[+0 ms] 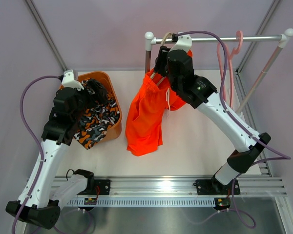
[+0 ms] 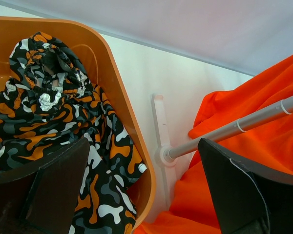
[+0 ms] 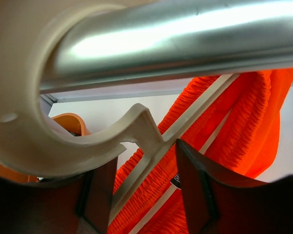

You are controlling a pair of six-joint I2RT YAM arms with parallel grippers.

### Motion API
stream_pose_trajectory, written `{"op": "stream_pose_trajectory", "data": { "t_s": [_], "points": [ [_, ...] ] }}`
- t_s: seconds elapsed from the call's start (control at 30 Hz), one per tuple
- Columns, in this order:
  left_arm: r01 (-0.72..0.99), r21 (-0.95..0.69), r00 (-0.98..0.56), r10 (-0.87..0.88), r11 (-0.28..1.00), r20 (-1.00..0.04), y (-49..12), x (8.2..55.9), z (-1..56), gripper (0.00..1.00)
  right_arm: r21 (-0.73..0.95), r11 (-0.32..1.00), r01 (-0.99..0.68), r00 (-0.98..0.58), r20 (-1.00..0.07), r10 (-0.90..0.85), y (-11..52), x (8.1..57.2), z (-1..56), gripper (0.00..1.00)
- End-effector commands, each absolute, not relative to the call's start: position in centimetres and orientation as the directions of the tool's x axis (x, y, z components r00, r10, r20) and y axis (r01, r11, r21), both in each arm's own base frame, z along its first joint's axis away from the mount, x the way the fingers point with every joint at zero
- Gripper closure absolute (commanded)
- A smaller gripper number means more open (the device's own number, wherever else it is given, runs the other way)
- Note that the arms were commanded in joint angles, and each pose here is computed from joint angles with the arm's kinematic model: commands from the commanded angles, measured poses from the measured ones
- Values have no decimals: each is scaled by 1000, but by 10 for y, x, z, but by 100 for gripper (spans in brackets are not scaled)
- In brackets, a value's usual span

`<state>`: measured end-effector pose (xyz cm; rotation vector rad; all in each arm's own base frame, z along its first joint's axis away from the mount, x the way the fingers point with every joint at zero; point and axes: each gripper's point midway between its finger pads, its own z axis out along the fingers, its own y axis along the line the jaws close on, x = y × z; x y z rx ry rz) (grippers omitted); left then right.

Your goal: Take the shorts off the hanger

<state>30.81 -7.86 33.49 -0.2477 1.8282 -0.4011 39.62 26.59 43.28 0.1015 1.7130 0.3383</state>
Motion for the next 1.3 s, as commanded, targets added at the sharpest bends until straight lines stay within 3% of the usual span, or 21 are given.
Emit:
{"op": "stream_pose_trajectory", "data": {
  "t_s": [0.0,0.1,0.23,0.77,1.27],
  "points": [
    [68,-393,-244,-366,917,-898,-80,308,348,1,312,946,-88,-103,-947,303,249,386,456,47],
    [70,-397,-248,-370,915,-895,-82,309,347,1,298,952,-73,-94,-952,291,239,381,456,58],
    [74,-400,-253,-370,914,-894,-83,309,346,1,290,955,-62,-80,-955,284,227,372,460,64],
    [76,-396,-248,-367,915,-897,-82,308,347,1,173,981,-93,-36,-985,170,229,381,474,55],
    [78,-398,-253,-368,914,-895,-83,308,345,1,237,960,-149,-20,-971,236,213,353,489,52]
  ]
}}
